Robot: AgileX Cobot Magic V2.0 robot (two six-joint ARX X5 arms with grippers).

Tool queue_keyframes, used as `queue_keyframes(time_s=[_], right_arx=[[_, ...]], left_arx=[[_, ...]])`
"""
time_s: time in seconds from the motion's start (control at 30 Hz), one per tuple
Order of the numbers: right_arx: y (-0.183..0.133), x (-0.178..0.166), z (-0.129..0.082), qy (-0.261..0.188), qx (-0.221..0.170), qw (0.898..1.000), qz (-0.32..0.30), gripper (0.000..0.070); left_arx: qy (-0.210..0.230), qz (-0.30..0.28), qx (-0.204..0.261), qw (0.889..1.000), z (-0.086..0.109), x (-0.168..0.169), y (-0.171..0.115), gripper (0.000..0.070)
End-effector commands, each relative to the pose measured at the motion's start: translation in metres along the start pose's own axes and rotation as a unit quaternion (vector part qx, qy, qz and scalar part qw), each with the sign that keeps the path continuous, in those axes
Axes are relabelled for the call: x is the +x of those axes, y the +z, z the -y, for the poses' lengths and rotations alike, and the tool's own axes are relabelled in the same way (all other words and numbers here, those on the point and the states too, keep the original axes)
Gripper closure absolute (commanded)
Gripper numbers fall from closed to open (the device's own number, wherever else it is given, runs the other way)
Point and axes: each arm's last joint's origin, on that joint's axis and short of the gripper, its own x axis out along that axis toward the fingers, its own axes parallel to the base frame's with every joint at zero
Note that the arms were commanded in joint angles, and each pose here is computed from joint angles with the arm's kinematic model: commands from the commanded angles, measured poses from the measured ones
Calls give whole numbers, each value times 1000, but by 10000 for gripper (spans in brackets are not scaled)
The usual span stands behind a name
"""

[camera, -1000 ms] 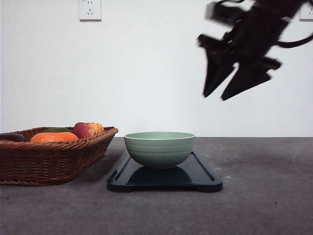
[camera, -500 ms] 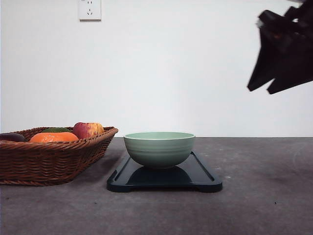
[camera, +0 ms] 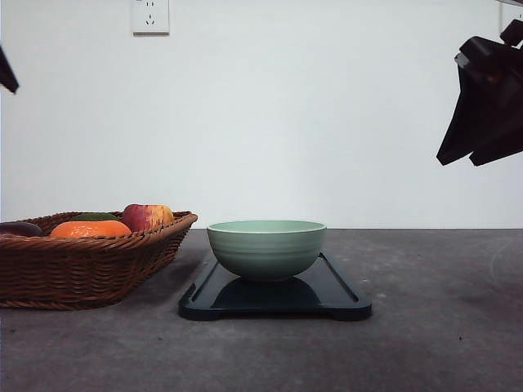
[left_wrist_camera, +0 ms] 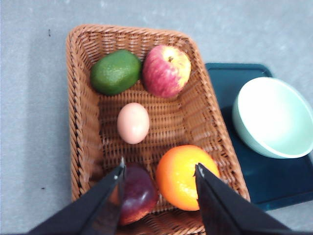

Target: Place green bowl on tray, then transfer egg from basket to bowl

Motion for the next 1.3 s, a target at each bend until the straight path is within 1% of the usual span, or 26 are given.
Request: queue_keyframes(time_s=[0.0, 0.1, 0.2, 0.23, 0.33, 0.47, 0.63, 0.9, 1.13, 1.27], right_arx=[[1, 1, -1, 1, -7, 1000, 4, 424], [1, 1, -1, 1, -8, 1000, 4, 424], [1, 1, -1, 1, -8, 1000, 5, 424], [1, 1, -1, 1, -9, 1000, 5, 424], [1, 1, -1, 1, -9, 1000, 5, 424], [1, 1, -1, 1, -10, 1000, 5, 424], [1, 1, -1, 1, -10, 1000, 5, 424], [2, 1, -1, 1, -13, 1000, 7, 424], [2, 1, -1, 2, -13, 1000, 8, 424], [2, 1, -1, 2, -13, 1000, 8, 424]], left_arx=[[3, -12, 18, 1000, 3, 7, 12, 419], [14, -47, 28, 998, 8, 23, 27, 404], [25, -77, 40, 996, 12, 41, 41, 348], [30, -86, 43, 995, 14, 48, 45, 341], [43, -104, 57, 992, 18, 69, 56, 342], [50, -127, 73, 988, 22, 98, 64, 343], [85, -164, 80, 979, 19, 137, 62, 343], [96, -210, 78, 970, 10, 186, 45, 343], [99, -237, 76, 963, 5, 207, 33, 343], [99, -237, 75, 964, 5, 208, 33, 343]])
